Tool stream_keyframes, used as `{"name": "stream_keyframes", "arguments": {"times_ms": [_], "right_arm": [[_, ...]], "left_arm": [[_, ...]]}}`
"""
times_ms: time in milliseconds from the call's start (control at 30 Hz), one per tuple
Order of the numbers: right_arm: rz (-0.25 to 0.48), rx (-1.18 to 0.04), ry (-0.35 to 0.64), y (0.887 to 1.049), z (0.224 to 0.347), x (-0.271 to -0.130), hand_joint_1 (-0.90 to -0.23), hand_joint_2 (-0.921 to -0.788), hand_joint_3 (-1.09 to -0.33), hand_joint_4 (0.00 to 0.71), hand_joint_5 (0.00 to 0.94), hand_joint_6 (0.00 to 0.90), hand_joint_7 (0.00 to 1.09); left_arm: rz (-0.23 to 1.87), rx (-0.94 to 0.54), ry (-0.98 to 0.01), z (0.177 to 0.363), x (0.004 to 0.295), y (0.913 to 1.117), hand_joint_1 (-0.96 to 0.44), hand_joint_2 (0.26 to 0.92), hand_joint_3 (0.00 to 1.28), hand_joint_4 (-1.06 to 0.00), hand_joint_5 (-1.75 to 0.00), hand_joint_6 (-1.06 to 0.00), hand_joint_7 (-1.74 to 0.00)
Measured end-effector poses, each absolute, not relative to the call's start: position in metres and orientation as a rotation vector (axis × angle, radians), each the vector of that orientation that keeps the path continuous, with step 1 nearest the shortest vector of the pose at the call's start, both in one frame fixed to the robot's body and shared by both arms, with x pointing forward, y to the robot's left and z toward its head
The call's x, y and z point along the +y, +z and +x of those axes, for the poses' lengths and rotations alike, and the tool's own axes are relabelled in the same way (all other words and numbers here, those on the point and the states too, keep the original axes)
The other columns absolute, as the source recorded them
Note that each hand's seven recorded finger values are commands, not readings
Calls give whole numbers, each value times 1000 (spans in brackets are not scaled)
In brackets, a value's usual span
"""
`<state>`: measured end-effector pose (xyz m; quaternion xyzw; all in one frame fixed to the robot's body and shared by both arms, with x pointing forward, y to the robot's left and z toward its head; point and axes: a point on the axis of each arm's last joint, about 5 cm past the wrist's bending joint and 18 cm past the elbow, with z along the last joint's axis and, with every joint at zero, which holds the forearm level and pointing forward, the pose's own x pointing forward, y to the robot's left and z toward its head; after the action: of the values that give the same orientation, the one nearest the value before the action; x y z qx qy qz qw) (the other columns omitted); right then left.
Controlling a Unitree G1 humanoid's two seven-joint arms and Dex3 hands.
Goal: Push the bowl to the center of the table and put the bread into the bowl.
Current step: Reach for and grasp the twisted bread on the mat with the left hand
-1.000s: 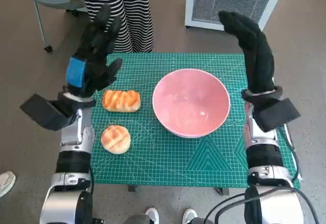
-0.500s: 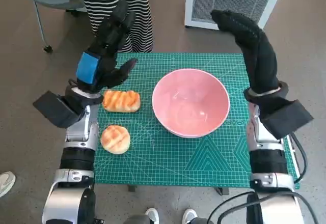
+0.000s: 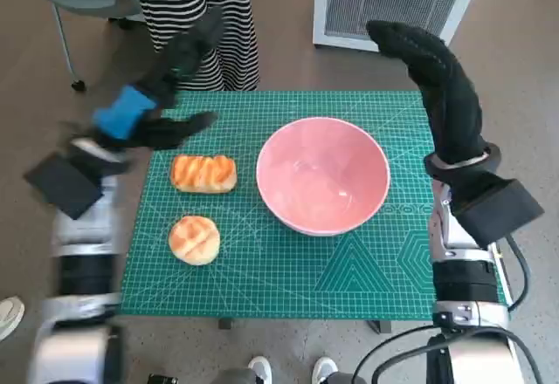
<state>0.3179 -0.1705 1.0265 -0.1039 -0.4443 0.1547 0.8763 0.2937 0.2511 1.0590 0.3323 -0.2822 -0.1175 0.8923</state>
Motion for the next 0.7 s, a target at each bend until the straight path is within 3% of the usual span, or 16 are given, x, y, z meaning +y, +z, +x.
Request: {"name": "stream_keyframes", "arguments": {"times_ms": [167,267,433,700], "right_arm": [[-239,-933,327,1028,317,-171,-817,-921,-815,285,0,-1,727],[-251,-932,335,1028,317,-169,-820,-921,-815,285,0,-1,728],[-259,-931,337,1028,317,-168,-823,-921,-815,285,1,-1,729],[-258,-925,335,1027,318,-169,-820,-921,-814,284,0,-1,730]], "left_arm": [[880,-499,-188,291,260,1069,-581,820,3,-137,-13,-188,-32],[992,-422,-186,293,258,1068,-629,828,6,-152,-14,-207,-35],[1141,-270,-230,300,249,1061,-675,829,3,-161,-10,-237,-41],[1253,-38,-311,312,232,1056,-594,777,1,-160,-3,-257,-34]]}}
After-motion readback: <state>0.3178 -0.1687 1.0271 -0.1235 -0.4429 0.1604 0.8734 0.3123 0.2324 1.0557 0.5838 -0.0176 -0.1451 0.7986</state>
